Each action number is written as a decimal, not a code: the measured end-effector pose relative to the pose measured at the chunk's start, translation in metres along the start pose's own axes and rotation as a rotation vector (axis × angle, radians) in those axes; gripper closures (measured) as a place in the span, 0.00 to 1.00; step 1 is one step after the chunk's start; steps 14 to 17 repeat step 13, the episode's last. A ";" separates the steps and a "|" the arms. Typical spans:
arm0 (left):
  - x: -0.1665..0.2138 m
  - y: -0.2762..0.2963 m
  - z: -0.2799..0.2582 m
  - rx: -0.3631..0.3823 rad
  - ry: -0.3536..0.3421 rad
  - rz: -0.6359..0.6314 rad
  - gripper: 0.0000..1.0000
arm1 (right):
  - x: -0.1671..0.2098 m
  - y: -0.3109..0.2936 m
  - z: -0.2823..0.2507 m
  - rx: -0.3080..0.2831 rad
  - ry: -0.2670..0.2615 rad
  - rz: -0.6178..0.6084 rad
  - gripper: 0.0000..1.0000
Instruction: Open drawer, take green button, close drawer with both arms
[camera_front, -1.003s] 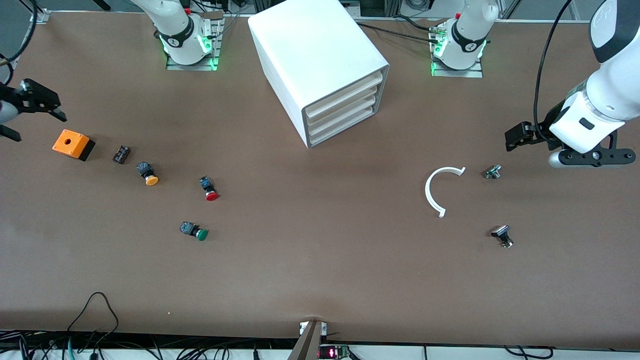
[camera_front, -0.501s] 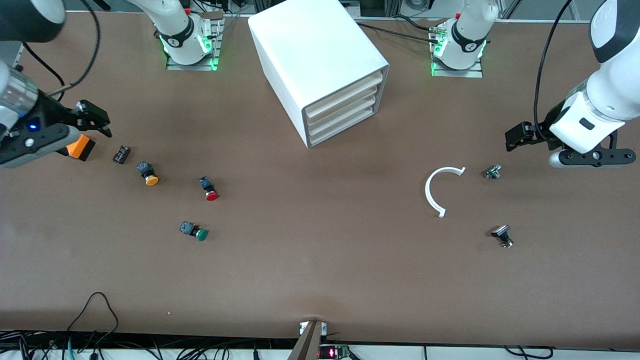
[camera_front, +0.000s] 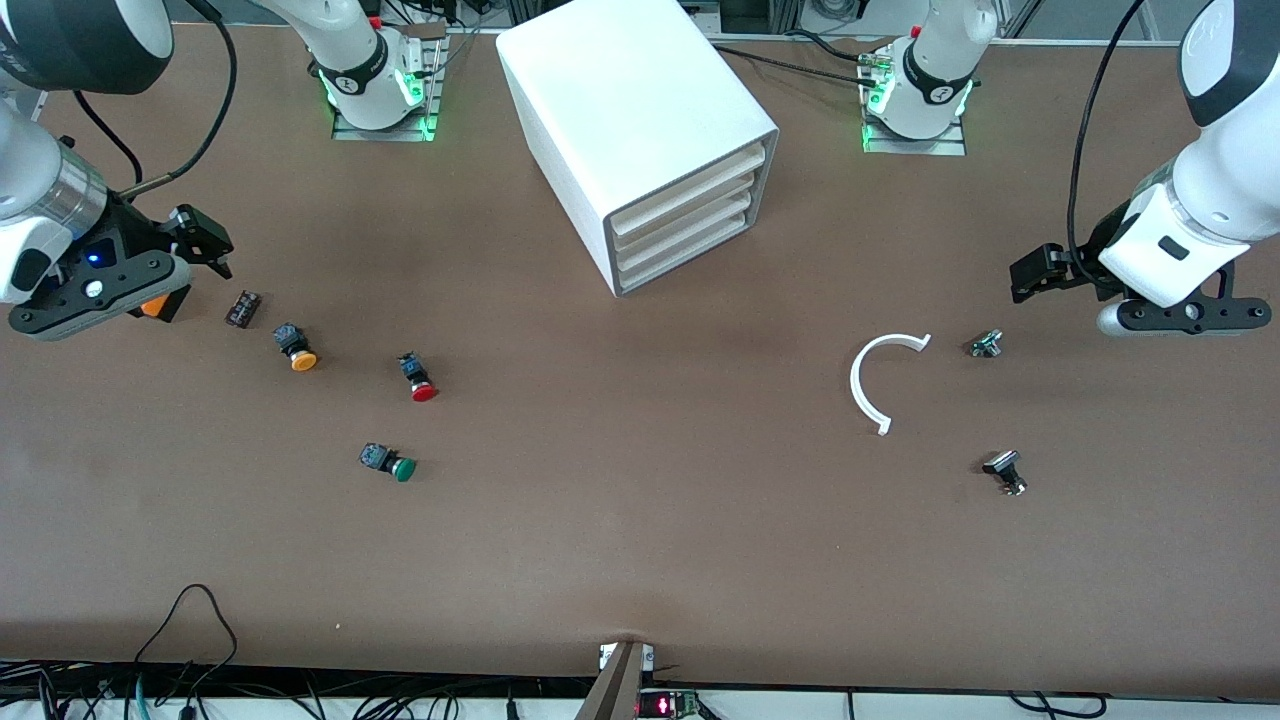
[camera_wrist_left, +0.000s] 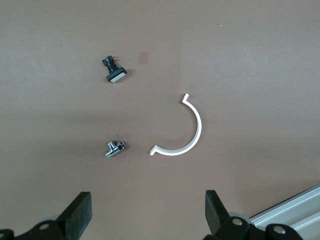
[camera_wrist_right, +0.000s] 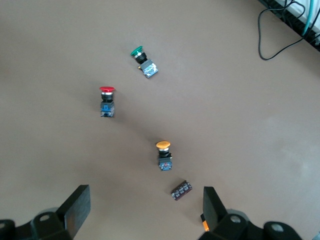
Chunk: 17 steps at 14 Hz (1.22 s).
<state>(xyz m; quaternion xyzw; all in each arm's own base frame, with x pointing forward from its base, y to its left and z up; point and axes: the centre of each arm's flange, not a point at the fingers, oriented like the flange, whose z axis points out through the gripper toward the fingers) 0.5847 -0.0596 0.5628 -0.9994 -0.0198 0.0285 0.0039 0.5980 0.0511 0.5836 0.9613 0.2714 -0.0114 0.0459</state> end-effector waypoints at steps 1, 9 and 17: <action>0.000 0.000 0.000 0.000 0.000 0.000 0.00 | -0.002 0.006 0.001 0.001 0.003 -0.001 0.00; 0.000 0.001 0.000 0.000 -0.001 0.002 0.00 | -0.022 0.016 0.010 0.022 0.040 0.015 0.00; 0.000 0.001 0.000 0.000 -0.001 0.002 0.00 | -0.024 0.013 0.006 0.021 0.047 0.011 0.00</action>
